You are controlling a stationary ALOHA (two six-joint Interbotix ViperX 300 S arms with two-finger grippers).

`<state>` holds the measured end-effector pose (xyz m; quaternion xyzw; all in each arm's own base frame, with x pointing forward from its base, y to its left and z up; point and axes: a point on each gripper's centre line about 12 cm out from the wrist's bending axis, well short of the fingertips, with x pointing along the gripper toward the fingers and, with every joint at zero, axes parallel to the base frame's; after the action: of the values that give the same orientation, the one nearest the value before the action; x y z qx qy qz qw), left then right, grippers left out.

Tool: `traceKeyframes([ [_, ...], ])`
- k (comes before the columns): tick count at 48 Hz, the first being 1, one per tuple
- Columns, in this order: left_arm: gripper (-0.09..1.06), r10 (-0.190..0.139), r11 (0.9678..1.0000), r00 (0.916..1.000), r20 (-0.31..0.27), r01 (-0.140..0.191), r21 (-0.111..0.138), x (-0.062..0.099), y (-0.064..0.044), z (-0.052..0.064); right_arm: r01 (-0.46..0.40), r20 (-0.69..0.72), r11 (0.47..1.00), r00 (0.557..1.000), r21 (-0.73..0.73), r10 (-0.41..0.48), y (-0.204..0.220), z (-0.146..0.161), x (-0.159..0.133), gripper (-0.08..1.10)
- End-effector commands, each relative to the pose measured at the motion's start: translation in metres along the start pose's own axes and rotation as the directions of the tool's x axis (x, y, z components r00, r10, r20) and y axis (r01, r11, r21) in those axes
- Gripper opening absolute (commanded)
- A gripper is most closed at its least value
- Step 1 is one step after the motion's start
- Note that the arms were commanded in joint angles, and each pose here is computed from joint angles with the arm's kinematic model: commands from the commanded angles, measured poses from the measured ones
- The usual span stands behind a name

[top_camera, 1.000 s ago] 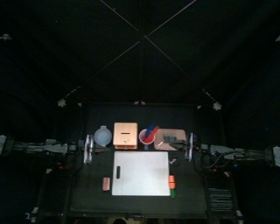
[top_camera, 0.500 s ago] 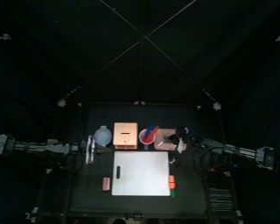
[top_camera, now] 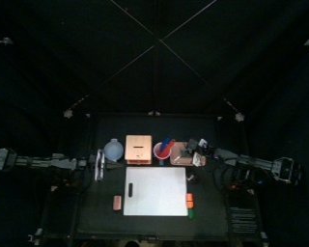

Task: Place sushi on board then cut the sushi with the knife then place the pieces on the plate
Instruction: Place the sushi on the board

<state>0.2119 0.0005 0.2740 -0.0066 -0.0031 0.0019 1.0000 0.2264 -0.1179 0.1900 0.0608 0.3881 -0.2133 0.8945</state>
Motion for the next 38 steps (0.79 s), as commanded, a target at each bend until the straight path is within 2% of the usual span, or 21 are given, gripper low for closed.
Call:
traceKeyframes([
  [1, -0.03, 0.0, 1.0, 0.9996, 0.029, 0.001, -0.006, 0.003, 0.0, 0.01, 0.009, 0.009, 1.0, 1.0, -0.015, -0.009, -0.002, 0.011, 0.002, 0.59],
  [8, -0.03, 0.001, 0.9999, 0.9996, 0.029, -0.001, -0.01, 0.002, 0.0, 0.01, 0.012, -0.022, 0.999, 1.0, -0.051, -0.013, -0.002, 0.011, 0.01, 0.82],
  [15, -0.03, 0.003, 0.9999, 0.9996, 0.029, -0.003, -0.016, 0.002, 0.0, 0.01, 0.019, -0.081, 0.996, 0.996, -0.092, -0.026, -0.003, 0.008, 0.016, 0.97],
  [29, -0.03, 0.005, 0.9999, 0.9996, 0.029, -0.004, -0.016, 0.002, 0.0, 0.01, 0.02, -0.178, 0.987, 0.983, -0.159, -0.049, -0.01, 0.003, 0.031, 0.97],
  [38, -0.03, 0.003, 0.9999, 0.9996, 0.029, -0.003, -0.016, 0.002, 0.0, 0.01, -0.005, -0.217, 0.986, 0.976, -0.168, -0.032, -0.015, -0.001, 0.041, 0.97],
])
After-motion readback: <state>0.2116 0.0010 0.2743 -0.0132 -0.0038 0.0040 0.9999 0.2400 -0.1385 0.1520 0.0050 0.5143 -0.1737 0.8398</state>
